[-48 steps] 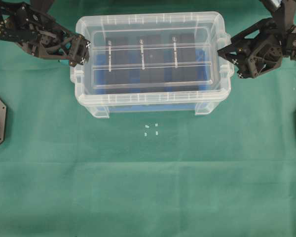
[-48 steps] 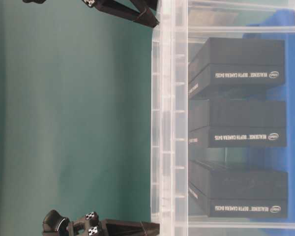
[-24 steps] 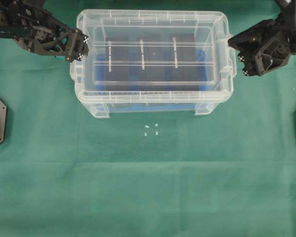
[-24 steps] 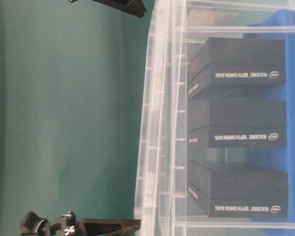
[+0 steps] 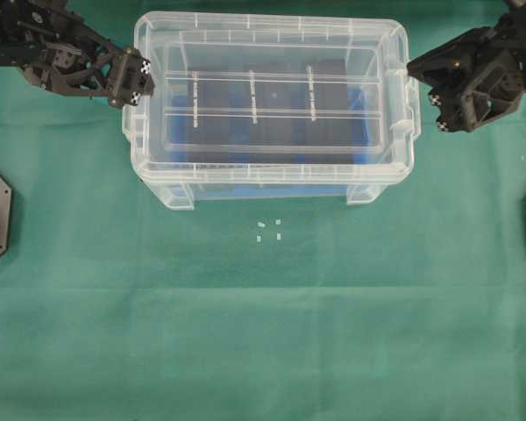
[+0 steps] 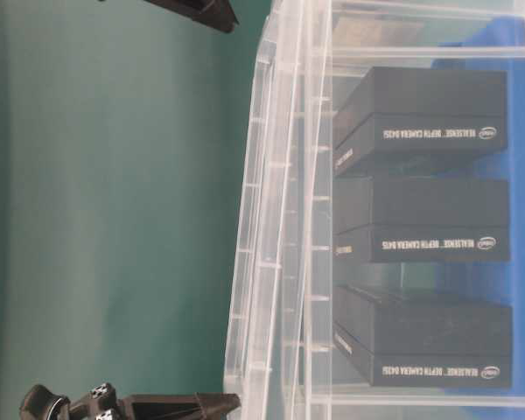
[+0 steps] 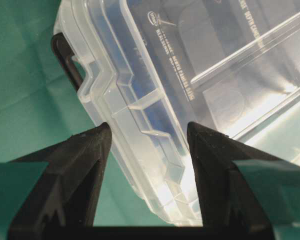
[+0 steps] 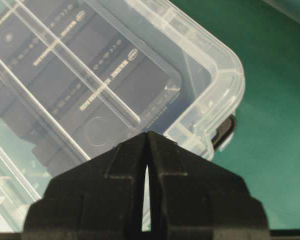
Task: Clamp the lid of the box with both arms, then lift and open it.
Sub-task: 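Close both grippers to clamp the lid rims at each end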
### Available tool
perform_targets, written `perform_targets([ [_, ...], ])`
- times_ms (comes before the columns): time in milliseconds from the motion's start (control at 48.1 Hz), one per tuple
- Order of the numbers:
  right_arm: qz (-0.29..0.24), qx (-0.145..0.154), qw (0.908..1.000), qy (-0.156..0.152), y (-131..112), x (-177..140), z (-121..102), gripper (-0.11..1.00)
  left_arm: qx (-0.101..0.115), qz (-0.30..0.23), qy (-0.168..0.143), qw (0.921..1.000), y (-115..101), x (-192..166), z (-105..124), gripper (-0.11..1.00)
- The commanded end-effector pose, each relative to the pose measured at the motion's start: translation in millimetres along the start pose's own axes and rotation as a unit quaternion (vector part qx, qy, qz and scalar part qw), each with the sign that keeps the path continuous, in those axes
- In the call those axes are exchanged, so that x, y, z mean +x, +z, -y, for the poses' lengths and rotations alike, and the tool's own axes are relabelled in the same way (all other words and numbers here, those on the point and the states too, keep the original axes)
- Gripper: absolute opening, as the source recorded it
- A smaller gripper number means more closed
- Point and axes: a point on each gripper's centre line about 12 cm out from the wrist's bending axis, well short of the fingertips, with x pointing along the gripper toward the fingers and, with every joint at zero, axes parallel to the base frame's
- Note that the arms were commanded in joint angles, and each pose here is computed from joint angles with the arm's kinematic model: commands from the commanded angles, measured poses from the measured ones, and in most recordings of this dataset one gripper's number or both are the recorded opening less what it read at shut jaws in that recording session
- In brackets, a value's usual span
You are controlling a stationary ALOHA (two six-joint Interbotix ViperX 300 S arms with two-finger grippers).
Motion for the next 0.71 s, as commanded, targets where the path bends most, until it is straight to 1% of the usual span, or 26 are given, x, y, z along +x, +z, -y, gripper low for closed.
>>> perform_targets([
  [0,0.01,0.001,0.9999,0.002,5.7,-11.1,-1.1,0.01,0.005,0.015,-0.017,0.9997,3.7,-12.0,6.2,0.47],
  [166,0.006,0.006,0.9999,-0.006,-3.4,-19.2,8.9,0.01,0.006,0.015,-0.017,0.9997,2.7,-12.5,5.3,0.47],
  [229,0.006,0.007,1.0,-0.002,-7.5,-18.6,10.7,0.01,0.008,0.015,-0.016,0.9997,2.6,-12.5,5.4,0.47],
  [333,0.013,0.008,0.9998,0.014,-10.8,-14.9,10.2,0.01,0.009,0.016,-0.014,0.9997,2.8,-12.1,4.6,0.47],
  [457,0.012,0.013,0.9997,0.015,-12.7,-4.3,11.5,0.02,0.009,0.017,-0.015,0.9997,3.1,-12.5,4.9,0.47],
  [499,0.009,0.014,0.9998,0.013,-13.1,-0.4,11.7,0.07,0.009,0.016,-0.014,0.9997,2.8,-12.1,4.6,0.47],
  [540,0.007,0.014,0.9998,0.01,-13.0,2.9,12.3,0.15,0.009,0.016,-0.014,0.9997,2.8,-12.1,4.6,0.47],
  [686,0.001,0.018,0.9998,0.0,-12.5,10.4,14.1,0.52,0.008,0.016,-0.015,0.9997,2.7,-12.1,4.7,0.47],
])
